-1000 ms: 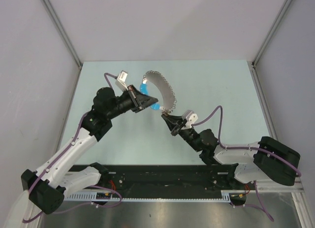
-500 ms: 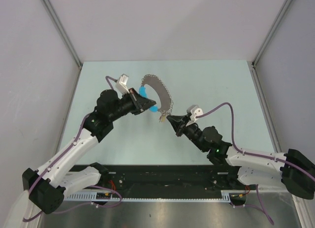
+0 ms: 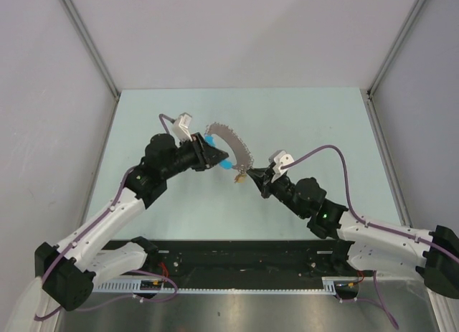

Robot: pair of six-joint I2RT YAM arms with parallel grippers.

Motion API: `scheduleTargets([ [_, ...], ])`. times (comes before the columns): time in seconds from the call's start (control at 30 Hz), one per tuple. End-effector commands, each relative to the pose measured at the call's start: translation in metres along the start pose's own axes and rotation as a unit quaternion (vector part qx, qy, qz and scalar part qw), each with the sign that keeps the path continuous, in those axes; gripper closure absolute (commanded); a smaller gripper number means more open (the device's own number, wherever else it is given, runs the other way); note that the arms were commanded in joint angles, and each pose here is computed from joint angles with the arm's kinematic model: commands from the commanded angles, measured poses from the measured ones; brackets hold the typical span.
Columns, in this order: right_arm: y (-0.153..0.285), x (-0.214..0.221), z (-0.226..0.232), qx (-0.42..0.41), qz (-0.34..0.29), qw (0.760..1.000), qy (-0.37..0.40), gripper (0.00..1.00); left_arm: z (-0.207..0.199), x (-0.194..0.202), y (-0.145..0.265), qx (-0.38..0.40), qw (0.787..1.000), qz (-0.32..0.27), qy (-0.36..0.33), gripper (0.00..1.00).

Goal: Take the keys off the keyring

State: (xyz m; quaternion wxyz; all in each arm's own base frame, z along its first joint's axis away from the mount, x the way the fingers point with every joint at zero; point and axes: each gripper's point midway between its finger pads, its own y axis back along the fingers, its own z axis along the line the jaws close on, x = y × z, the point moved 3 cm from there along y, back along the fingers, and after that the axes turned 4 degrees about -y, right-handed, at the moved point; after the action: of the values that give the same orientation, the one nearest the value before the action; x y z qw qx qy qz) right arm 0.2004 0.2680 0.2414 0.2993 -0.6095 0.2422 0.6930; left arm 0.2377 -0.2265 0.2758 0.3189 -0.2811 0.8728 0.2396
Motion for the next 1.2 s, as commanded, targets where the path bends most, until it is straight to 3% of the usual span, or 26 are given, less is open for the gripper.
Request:
scheduleTargets([
  [0.0,0.002,-0.037,-0.013,0.010,-0.026,0.999,0.044,1.00,0.014,-0.007,0.007,-0.025,0.998,-0.035,-0.041,0.54],
  [0.1,0.003,-0.045,-0.017,-0.003,-0.021,0.998,0.063,1.00,0.023,-0.008,0.012,-0.052,0.996,-0.040,-0.061,0.43],
  [0.23,0.007,-0.048,-0.020,-0.020,-0.010,0.996,0.089,1.00,0.021,-0.013,0.022,-0.053,0.991,-0.049,-0.112,0.40],
  [0.43,0.019,-0.056,-0.018,-0.060,-0.018,0.989,0.138,1.00,-0.006,-0.017,0.024,0.041,0.972,-0.038,-0.230,0.40],
  [0.63,0.033,-0.074,-0.006,-0.122,-0.052,0.977,0.168,1.00,-0.038,0.009,0.022,0.222,0.918,-0.007,-0.329,0.39],
  [0.9,0.042,-0.082,0.017,-0.206,-0.073,0.956,0.194,1.00,-0.063,0.026,0.019,0.294,0.877,0.036,-0.378,0.40],
  [0.97,0.042,-0.083,0.019,-0.213,-0.077,0.954,0.198,1.00,-0.070,0.036,0.021,0.325,0.859,0.051,-0.393,0.39],
  [1.17,0.047,-0.088,0.023,-0.226,-0.089,0.948,0.207,1.00,-0.078,0.049,0.032,0.384,0.830,0.057,-0.400,0.37],
])
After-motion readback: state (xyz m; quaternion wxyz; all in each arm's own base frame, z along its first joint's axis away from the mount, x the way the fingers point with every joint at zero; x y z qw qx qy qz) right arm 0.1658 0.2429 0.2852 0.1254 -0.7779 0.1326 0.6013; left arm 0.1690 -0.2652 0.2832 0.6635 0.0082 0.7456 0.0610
